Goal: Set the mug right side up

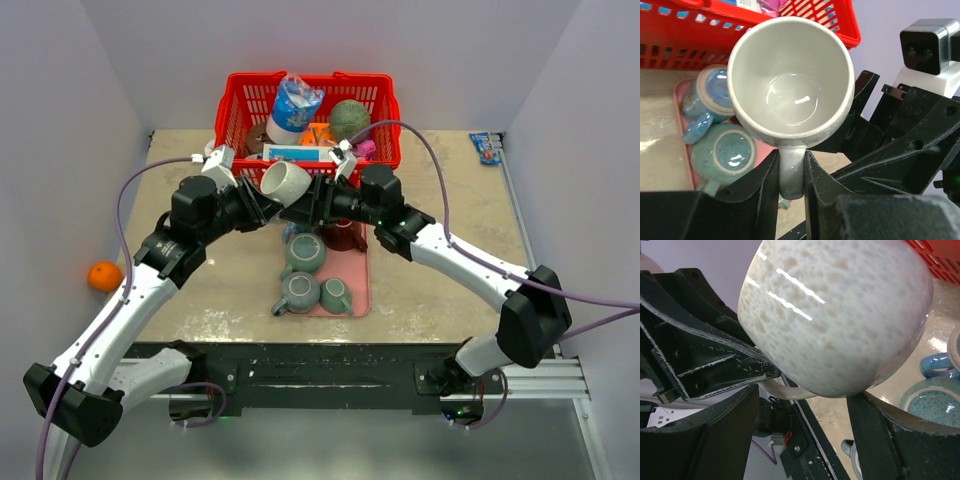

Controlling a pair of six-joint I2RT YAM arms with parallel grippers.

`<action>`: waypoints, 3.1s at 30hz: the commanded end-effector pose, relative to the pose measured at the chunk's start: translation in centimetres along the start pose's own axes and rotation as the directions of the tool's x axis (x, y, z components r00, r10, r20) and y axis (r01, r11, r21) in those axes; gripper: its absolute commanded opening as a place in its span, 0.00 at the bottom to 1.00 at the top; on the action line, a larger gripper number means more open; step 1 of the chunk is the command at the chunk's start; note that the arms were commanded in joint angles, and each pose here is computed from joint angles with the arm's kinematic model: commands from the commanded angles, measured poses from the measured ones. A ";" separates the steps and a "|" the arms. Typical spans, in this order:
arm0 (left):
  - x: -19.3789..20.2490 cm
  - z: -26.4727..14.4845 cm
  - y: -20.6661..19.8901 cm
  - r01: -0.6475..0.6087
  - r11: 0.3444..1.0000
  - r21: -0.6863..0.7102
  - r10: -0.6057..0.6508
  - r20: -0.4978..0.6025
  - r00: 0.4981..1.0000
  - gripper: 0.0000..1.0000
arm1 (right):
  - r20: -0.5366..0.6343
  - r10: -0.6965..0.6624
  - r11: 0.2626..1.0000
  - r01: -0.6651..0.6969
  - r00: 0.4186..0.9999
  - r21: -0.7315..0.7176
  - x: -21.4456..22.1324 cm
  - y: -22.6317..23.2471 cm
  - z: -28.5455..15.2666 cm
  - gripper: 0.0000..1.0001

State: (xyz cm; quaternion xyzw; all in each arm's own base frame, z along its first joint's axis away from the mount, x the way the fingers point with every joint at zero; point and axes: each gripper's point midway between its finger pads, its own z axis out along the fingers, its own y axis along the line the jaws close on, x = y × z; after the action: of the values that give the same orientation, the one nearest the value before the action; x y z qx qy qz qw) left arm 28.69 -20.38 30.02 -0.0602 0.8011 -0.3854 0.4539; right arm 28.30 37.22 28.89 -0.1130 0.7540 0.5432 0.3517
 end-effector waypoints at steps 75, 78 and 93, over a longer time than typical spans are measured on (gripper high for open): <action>-0.7 -0.1 28.5 -0.278 0.622 -0.732 0.386 -0.022 0.922 0.00 | 0.076 -0.225 0.930 0.191 0.971 0.314 -2.7 -2.7 -6.9 0.99; -0.4 -0.4 29.8 -0.242 0.591 -0.769 0.341 -0.033 0.939 0.00 | 0.077 -0.223 0.934 0.190 0.972 0.302 -2.7 -2.7 -6.5 0.99; 0.3 -1.6 31.1 -0.224 0.521 -0.823 0.263 -0.094 0.960 0.43 | 0.048 -0.205 0.931 0.180 0.977 0.318 -1.3 -4.2 -6.4 0.99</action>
State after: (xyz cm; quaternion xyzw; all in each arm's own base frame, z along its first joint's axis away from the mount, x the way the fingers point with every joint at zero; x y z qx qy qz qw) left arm 34.45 0.89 7.49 -0.1308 0.8922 0.0845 0.4240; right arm 28.78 29.63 26.76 -0.1022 0.8149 0.3763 0.4287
